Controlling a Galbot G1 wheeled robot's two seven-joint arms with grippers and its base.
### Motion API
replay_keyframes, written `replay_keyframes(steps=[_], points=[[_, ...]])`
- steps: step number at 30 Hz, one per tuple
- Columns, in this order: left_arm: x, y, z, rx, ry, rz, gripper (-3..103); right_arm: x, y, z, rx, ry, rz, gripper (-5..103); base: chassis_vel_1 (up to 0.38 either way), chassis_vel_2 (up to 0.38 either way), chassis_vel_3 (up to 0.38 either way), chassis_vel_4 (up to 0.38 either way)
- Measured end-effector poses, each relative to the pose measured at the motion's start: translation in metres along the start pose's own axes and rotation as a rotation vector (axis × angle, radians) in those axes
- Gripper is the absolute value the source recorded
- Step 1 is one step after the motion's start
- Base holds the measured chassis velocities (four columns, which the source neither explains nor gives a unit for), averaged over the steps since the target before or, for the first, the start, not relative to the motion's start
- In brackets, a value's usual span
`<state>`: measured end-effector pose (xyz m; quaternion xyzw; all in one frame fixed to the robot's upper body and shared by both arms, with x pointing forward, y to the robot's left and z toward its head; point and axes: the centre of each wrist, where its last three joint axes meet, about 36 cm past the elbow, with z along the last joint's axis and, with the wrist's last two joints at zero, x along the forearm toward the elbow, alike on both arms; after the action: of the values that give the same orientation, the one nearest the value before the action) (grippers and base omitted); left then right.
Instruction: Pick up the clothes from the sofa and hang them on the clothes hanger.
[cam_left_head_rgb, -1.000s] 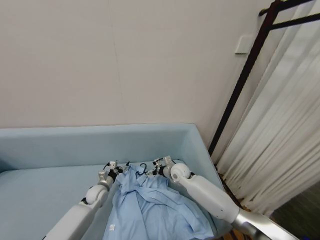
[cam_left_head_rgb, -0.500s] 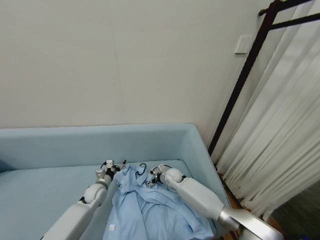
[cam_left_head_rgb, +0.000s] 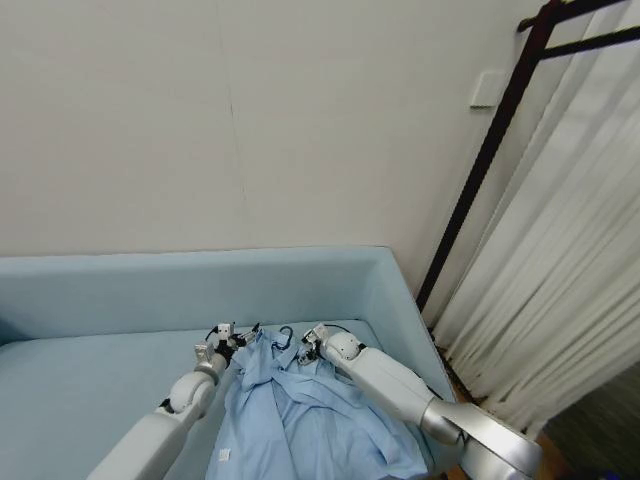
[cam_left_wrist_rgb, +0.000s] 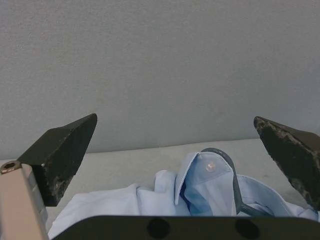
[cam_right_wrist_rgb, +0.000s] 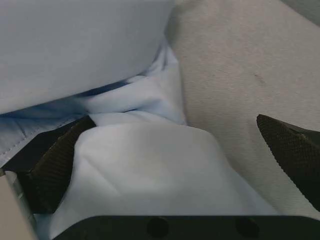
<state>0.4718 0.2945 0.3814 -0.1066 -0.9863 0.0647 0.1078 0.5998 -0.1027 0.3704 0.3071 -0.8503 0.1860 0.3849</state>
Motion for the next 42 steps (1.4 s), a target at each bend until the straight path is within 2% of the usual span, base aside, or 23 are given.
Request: replay_keyframes(steps=[5, 8, 9, 11, 13, 15, 16, 17, 20, 23, 24, 25, 28, 29, 32, 33, 34, 37, 42], points=[[-0.001, 0.001, -0.001, -0.002, -0.002, 0.007, 100, 0.004, 0.006, 0.0, 0.013, 0.013, -0.066, 100, 0.0, 0.0, 0.0, 0.0], [-0.001, 0.001, -0.001, -0.001, -0.002, 0.01, 100, -0.001, 0.005, 0.001, 0.019, 0.024, -0.069, 100, 0.0, 0.0, 0.0, 0.0], [-0.001, 0.001, -0.001, 0.0, -0.003, 0.012, 100, -0.004, 0.004, 0.001, 0.018, 0.026, -0.063, 103, 0.0, 0.0, 0.0, 0.0], [-0.001, 0.001, -0.001, 0.001, -0.007, 0.014, 100, -0.01, 0.003, 0.002, 0.012, 0.021, -0.047, 100, 0.0, 0.0, 0.0, 0.0], [0.0, 0.001, -0.001, 0.002, -0.01, 0.02, 100, -0.016, -0.001, 0.002, -0.009, 0.01, -0.016, 91, 0.0, 0.0, 0.0, 0.0], [0.0, 0.0, -0.001, 0.002, -0.011, 0.024, 100, -0.018, -0.004, 0.002, -0.016, 0.008, -0.008, 91, 0.0, 0.0, 0.0, 0.0], [0.001, 0.0, -0.002, 0.003, -0.014, 0.029, 100, -0.019, -0.009, 0.004, -0.019, 0.005, -0.002, 80, 0.0, 0.0, 0.0, 0.0], [0.001, -0.001, -0.002, 0.004, -0.015, 0.031, 100, -0.02, -0.011, 0.006, -0.019, 0.004, -0.002, 75, 0.0, 0.0, 0.0, 0.0], [0.001, -0.001, -0.002, 0.006, -0.017, 0.031, 100, -0.022, -0.011, 0.007, -0.023, 0.003, -0.001, 70, 0.0, 0.0, 0.0, 0.0], [0.001, -0.001, -0.002, 0.007, -0.018, 0.032, 100, -0.027, -0.008, 0.011, -0.024, -0.002, 0.007, 53, 0.0, 0.0, 0.0, 0.0], [0.001, -0.001, -0.002, 0.007, -0.018, 0.032, 100, -0.027, -0.008, 0.011, -0.024, -0.002, 0.007, 53, 0.0, 0.0, 0.0, 0.0], [0.001, -0.002, -0.002, 0.006, -0.019, 0.034, 100, -0.028, -0.008, 0.011, -0.02, -0.006, 0.012, 47, 0.0, 0.0, 0.0, 0.0], [0.001, -0.003, -0.003, 0.006, -0.021, 0.036, 100, -0.029, -0.007, 0.012, -0.018, -0.019, 0.022, 42, 0.0, 0.0, 0.0, 0.0], [0.001, -0.003, -0.004, 0.005, -0.022, 0.037, 100, -0.027, -0.006, 0.011, -0.014, -0.028, 0.031, 37, 0.0, 0.0, 0.0, 0.0], [0.002, -0.002, -0.004, 0.003, -0.022, 0.037, 100, -0.016, -0.008, 0.012, 0.026, -0.061, 0.057, 21, 0.0, 0.0, 0.0, 0.0], [0.002, -0.002, -0.004, 0.003, -0.022, 0.037, 100, -0.016, -0.008, 0.012, 0.026, -0.061, 0.057, 21, 0.0, 0.0, 0.0, 0.0], [0.002, -0.002, -0.004, 0.003, -0.022, 0.038, 100, -0.013, -0.008, 0.014, 0.05, -0.074, 0.068, 15, 0.0, 0.0, 0.0, 0.0], [0.001, -0.003, -0.004, 0.004, -0.022, 0.042, 100, -0.009, -0.008, 0.027, 0.139, -0.133, 0.106, 10, 0.0, 0.0, 0.0, 0.0], [0.0, -0.006, -0.005, 0.004, -0.025, 0.05, 100, 0.0, 0.004, 0.041, 0.195, -0.201, 0.129, 10, 0.0, 0.0, 0.0, 0.0]])
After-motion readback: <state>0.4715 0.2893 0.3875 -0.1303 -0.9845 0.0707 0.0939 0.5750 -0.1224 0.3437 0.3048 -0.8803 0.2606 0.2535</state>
